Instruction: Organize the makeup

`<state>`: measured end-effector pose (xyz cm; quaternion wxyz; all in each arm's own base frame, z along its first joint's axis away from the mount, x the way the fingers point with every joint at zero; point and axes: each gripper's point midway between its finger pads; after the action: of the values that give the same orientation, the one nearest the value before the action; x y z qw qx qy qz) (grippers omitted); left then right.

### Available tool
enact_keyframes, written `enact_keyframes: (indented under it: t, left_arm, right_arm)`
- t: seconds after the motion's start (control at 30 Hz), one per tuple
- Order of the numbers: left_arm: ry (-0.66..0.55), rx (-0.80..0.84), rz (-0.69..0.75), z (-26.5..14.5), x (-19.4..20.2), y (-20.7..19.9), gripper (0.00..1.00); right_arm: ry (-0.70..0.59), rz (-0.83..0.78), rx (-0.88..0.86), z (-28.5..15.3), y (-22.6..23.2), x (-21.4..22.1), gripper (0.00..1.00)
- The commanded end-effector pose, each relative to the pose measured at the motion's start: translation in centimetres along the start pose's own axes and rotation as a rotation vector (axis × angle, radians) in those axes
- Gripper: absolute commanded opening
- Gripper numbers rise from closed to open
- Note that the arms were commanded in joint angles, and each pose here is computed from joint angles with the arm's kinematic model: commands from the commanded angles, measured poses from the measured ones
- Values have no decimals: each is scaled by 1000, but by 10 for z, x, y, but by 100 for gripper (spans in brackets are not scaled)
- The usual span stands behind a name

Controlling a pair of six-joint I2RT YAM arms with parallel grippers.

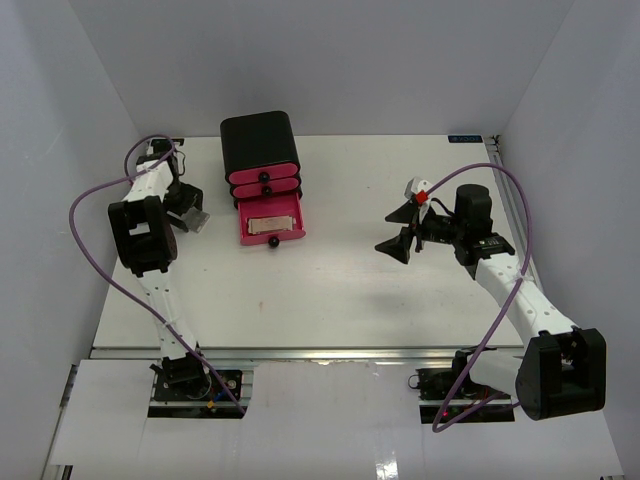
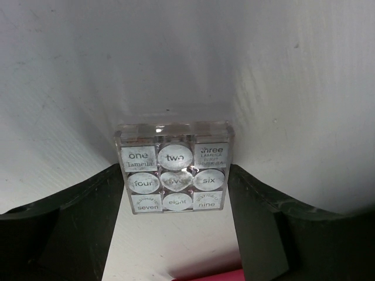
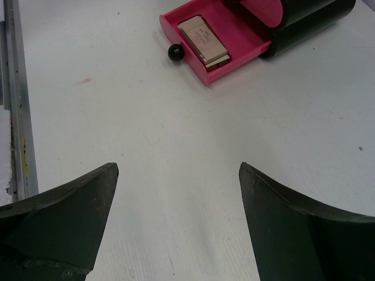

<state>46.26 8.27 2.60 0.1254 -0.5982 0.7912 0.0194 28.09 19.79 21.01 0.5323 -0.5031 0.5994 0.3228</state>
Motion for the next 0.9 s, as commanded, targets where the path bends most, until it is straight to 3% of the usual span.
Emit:
enact_keyframes:
  t: [0.0, 0.27, 0.33, 0.43, 0.63, 0.77, 0.87]
  left_arm:
    - [17, 27, -5, -4, 3, 1, 78]
    - [12, 189, 37, -37, 8, -9, 38]
    - [7, 253, 66, -51, 10, -8, 24]
    - [32, 411, 143, -76, 26, -9, 13]
    - [78, 805, 304, -144, 81, 8, 0]
    - [113, 1083, 429, -194, 124, 14, 0]
    - [124, 1138, 540, -209, 157, 15, 0]
  right_arm:
    - [-20, -25, 7, -4, -2, -7, 90]
    - [-34, -33, 20, -10, -3, -12, 90]
    - [-36, -36, 22, -11, -4, -13, 90]
    - [-38, -33, 24, -12, -3, -12, 90]
    - [-40, -32, 29, -14, -4, -11, 90]
    - [-41, -28, 34, -15, -5, -11, 90]
    - [-38, -25, 38, -16, -5, -9, 90]
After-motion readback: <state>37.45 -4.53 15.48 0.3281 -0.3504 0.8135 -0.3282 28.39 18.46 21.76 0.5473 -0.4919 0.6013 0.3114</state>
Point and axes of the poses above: each gripper's point midway between its finger pads, its own z axis out along the fingers, its own y axis along the line the jaws close on, x = y × z, and after that the axes turned 9 degrees about -z, right-handed
